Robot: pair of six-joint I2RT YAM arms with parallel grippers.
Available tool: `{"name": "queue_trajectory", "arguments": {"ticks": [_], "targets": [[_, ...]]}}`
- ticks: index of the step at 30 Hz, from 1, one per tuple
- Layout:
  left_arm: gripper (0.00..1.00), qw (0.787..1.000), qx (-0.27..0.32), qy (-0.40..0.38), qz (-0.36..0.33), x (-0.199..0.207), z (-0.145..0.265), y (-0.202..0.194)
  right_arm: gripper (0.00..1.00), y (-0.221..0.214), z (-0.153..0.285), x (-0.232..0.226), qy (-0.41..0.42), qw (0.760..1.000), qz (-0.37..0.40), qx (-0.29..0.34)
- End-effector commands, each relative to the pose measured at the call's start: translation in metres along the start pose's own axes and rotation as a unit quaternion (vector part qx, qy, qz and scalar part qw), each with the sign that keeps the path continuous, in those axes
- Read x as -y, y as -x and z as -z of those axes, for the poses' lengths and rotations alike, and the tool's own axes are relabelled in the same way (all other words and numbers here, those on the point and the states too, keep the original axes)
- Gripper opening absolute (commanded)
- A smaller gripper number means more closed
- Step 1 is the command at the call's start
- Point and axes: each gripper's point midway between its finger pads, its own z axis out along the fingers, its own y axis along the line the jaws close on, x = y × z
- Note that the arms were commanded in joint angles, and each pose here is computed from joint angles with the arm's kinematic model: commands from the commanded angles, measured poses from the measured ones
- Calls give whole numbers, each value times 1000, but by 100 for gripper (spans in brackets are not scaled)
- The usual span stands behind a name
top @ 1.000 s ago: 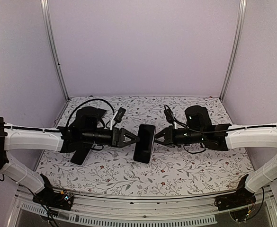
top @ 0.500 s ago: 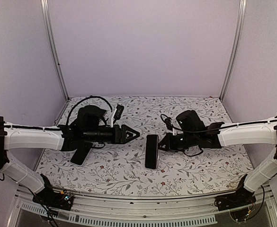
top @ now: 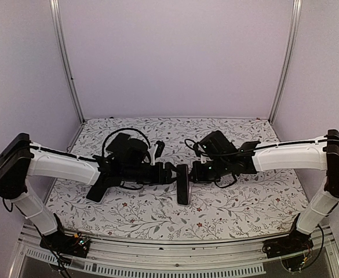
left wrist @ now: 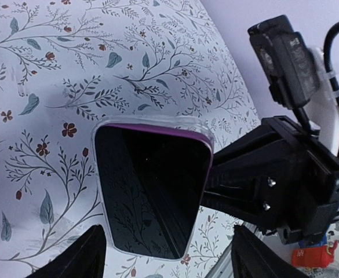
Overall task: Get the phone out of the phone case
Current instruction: Pass from the right arm to the left
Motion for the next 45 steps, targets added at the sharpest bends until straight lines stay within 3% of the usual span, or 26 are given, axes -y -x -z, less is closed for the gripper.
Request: {"name": "queue_trajectory", "arguments": {"ticks": [1,26,45], "targets": [[76,1000,13,13,19,3,-8,5,0,11,-1,-12,-20,999,22,15],[74,987,41,132,78,-49,-37,11,0,8,-7,-35,-75,994,69,26],[76,987,72,114,82,-34,-23,27,0,4,-9,-35,-79,994,68,24]]}}
